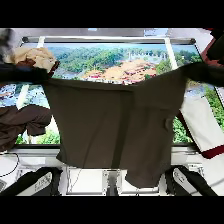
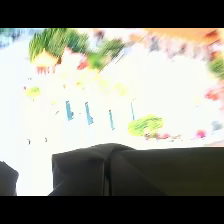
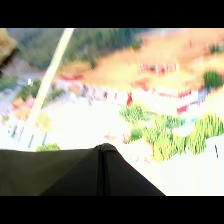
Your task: Fold the shirts.
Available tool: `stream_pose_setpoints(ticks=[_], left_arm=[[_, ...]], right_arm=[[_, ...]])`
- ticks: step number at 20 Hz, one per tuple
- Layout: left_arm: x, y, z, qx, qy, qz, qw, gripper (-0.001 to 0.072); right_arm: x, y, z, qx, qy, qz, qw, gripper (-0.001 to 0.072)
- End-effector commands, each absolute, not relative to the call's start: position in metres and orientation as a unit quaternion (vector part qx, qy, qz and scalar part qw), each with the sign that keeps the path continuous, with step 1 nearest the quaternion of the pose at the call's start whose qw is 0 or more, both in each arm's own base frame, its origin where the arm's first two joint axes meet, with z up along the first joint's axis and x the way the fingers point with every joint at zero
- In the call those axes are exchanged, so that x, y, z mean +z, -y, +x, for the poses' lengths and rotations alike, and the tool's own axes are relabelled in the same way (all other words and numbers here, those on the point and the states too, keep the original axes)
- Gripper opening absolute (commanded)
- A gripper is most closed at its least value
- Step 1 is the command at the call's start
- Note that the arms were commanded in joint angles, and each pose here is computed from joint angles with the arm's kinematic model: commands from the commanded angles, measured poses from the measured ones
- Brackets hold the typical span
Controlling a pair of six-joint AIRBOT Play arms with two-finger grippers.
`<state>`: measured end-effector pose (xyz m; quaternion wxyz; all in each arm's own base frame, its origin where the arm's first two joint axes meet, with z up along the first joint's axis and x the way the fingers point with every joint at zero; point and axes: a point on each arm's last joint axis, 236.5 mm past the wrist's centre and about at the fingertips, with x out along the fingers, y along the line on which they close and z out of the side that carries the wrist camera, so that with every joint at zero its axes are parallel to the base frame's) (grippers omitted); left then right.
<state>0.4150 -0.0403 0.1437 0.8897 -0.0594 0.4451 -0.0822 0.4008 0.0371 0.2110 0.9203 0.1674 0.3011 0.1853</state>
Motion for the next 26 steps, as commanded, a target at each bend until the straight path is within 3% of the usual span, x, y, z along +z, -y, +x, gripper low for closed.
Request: stream_pose_setpoints(ticks=[1, 4, 7, 10, 16, 19, 26], left_arm=[[0.022, 0.036, 0.458, -0.064, -0.522, -0.076, 0.847, 0.0013], [-0.014, 0.049, 0.484, -0.066, -0.517, -0.128, 0.844, 0.0013], [-0.006, 0.049, 0.493, -0.067, -0.502, -0.132, 0.852, 0.0013], [-0.013, 0.053, 0.472, -0.077, -0.543, -0.127, 0.827, 0.0013], [-0.029, 0.054, 0.439, -0.089, -0.601, -0.104, 0.788, 0.0013], [-0.033, 0.056, 0.433, -0.092, -0.613, -0.106, 0.778, 0.0013], [-0.074, 0.056, 0.402, -0.088, -0.663, -0.108, 0.736, 0.0014]], right_arm=[[0.103, -0.021, 0.446, 0.153, -0.374, 0.240, 0.883, 0.0023], [0.082, -0.025, 0.480, 0.158, -0.348, 0.266, 0.885, 0.0023], [0.078, -0.029, 0.489, 0.161, -0.337, 0.257, 0.891, 0.0024], [0.052, -0.034, 0.463, 0.176, -0.402, 0.215, 0.872, 0.0024], [-0.023, -0.021, 0.379, 0.158, -0.579, 0.152, 0.785, 0.0024], [-0.054, -0.026, 0.352, 0.153, -0.610, 0.165, 0.760, 0.0024], [-0.083, -0.025, 0.342, 0.128, -0.612, 0.180, 0.759, 0.0026]])
